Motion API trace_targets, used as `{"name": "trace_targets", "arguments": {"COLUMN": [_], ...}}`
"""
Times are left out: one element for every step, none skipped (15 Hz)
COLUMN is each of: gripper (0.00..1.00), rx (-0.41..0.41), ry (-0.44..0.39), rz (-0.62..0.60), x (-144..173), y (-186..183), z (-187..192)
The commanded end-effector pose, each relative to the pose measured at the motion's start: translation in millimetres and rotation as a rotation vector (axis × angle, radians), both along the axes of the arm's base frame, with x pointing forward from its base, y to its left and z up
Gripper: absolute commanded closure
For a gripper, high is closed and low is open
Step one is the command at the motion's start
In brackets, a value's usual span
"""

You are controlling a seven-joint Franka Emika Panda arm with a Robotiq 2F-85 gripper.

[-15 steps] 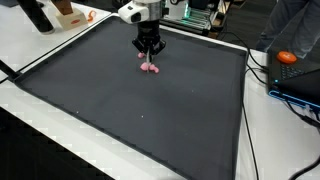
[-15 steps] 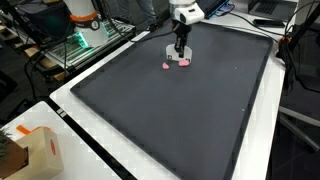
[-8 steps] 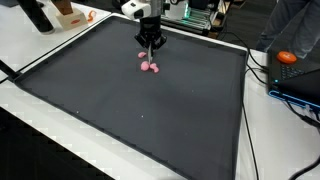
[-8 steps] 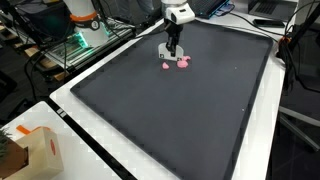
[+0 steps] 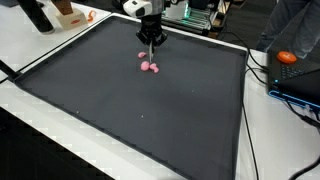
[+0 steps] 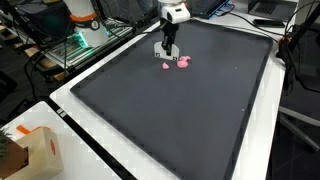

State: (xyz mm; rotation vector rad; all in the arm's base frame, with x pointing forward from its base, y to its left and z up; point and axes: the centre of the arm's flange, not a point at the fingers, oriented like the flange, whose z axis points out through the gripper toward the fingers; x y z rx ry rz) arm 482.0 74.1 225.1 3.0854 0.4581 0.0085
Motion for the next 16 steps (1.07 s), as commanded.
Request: {"name": "trace_targets", "arguments": {"gripper": [0.99, 0.99, 0.99, 0.99, 0.99, 0.99, 0.99, 0.99, 0.99, 0.99, 0.99, 0.99, 0.99, 0.99, 0.99, 0.99], "rx": [-0.032, -0.039, -0.043, -0.048, -0.054, -0.055, -0.059, -0.06, -0.065, -0.067, -0.074, -0.08, -0.087, -0.093, -0.101, -0.105], "ry": [0.028, 0.016, -0.003, -0.022, -0.037, -0.064, -0.091, -0.115, -0.138, -0.16, -0.179, -0.196, -0.213, -0.226, -0.242, -0.254], "rz": [0.015, 0.026, 0.041, 0.051, 0.061, 0.071, 0.081, 0.089, 0.089, 0.09, 0.092, 0.085, 0.084, 0.075, 0.073, 0.076], "x": [-25, -26, -28, -31, -33, -34, -35, -35, -34, -33, -32, -30, -27, -23, -17, -13], "y": [0, 2, 5, 7, 10, 14, 18, 21, 25, 28, 31, 34, 38, 41, 46, 51], "z": [-8, -3, 5, 12, 18, 26, 34, 42, 50, 59, 67, 77, 86, 95, 102, 109]}}
